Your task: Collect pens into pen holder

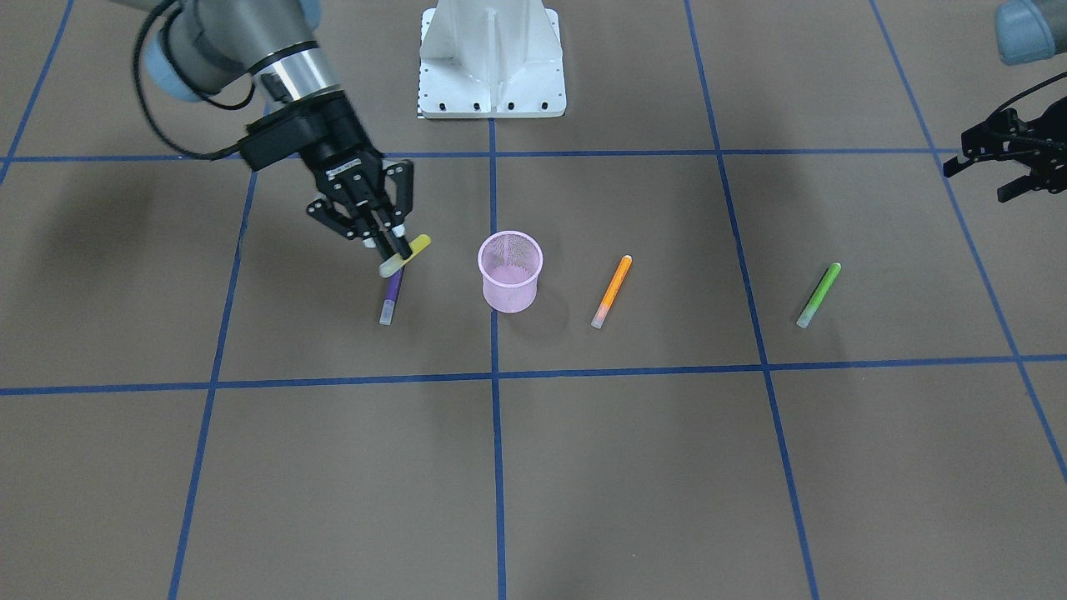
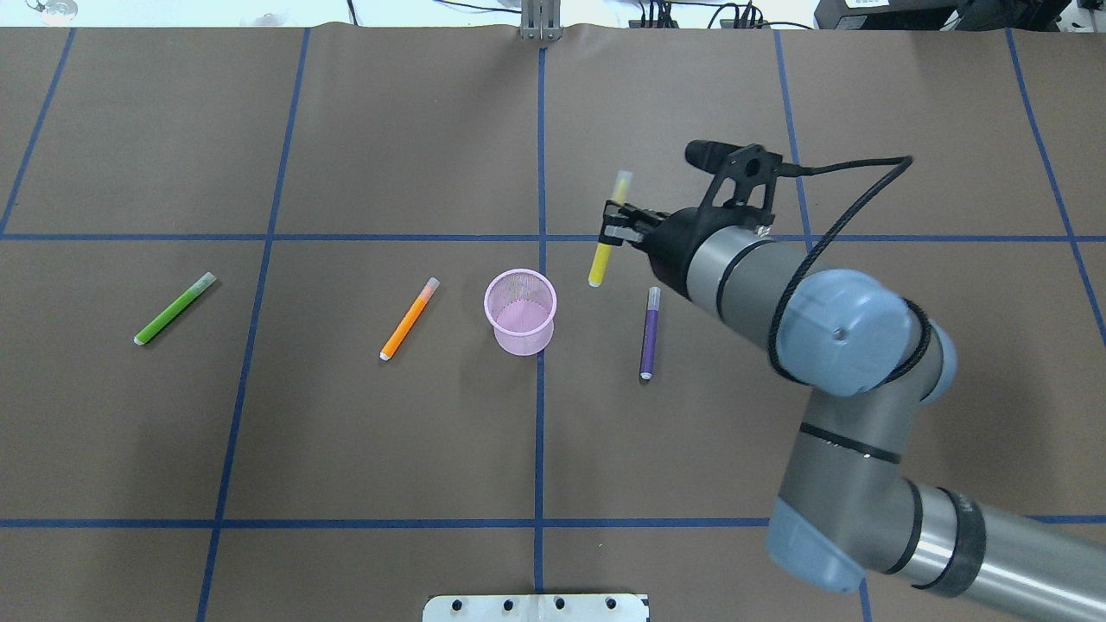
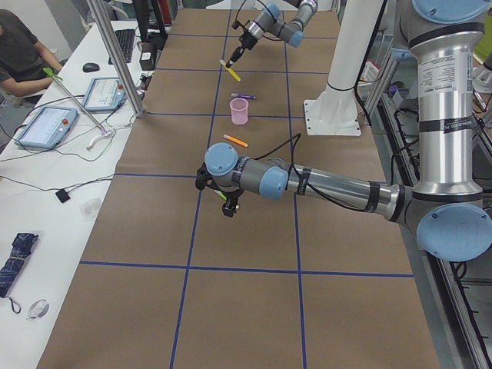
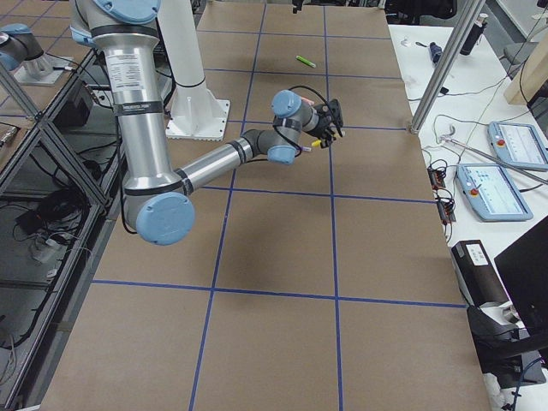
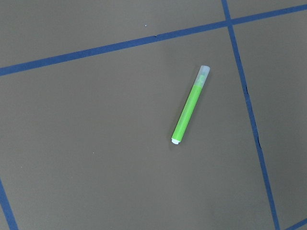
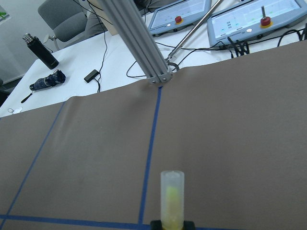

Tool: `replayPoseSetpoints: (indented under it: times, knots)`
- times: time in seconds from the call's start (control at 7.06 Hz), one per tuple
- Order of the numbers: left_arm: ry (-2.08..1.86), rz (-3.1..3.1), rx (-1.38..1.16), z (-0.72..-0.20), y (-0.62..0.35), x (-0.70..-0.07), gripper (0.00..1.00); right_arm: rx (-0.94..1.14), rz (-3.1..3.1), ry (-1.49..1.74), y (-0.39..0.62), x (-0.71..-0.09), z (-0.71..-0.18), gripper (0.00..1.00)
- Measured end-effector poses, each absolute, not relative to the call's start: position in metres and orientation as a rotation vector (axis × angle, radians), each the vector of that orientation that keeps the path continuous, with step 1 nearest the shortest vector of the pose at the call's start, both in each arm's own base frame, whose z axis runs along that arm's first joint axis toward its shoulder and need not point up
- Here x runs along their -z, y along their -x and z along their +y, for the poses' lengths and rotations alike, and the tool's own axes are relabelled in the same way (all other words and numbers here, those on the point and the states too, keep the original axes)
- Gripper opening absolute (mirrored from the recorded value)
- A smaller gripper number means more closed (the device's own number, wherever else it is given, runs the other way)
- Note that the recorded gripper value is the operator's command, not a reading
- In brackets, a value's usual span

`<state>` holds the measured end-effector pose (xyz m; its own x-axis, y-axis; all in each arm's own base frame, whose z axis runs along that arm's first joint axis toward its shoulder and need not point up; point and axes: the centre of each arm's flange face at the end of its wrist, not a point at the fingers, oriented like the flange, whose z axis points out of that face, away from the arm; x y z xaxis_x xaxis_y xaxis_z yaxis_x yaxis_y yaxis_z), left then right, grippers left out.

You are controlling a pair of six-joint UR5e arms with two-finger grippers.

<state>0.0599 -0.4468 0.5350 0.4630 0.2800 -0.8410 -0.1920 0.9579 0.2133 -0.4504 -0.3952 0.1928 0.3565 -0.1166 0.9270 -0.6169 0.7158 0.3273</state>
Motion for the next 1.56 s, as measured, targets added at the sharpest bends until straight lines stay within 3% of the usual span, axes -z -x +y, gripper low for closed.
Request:
replayPoseSetpoints:
  times: [0.42, 0.57, 0.71, 0.85, 0.99, 1.56]
  knots:
    - [-0.101, 1.051, -0.298, -0.450, -0.061, -0.531, 1.00, -0.448, -1.121, -0.797, 0.521, -0.163, -0.375, 0.00]
    - [-0.102, 1.051, -0.299, -0.450, -0.061, -0.531, 1.00, -0.455, -1.109, -0.803, 0.532, -0.165, -0.371, 0.46]
    - [-0.104, 1.051, -0.301, -0.451, -0.062, -0.530, 1.00, -0.452, -1.102, -0.802, 0.539, -0.167, -0.368, 0.79]
    - [-0.102, 1.053, -0.319, -0.452, -0.070, -0.526, 0.99, -0.447, -1.093, -0.799, 0.545, -0.171, -0.365, 0.99]
    - [-0.094, 1.056, -0.344, -0.455, -0.084, -0.521, 0.99, -0.448, -1.083, -0.803, 0.547, -0.173, -0.364, 0.94]
    - [-0.168, 0.848, -0.496, -0.483, -0.186, -0.483, 0.99, -0.424, -1.160, -0.754, 0.498, -0.171, -0.353, 0.93]
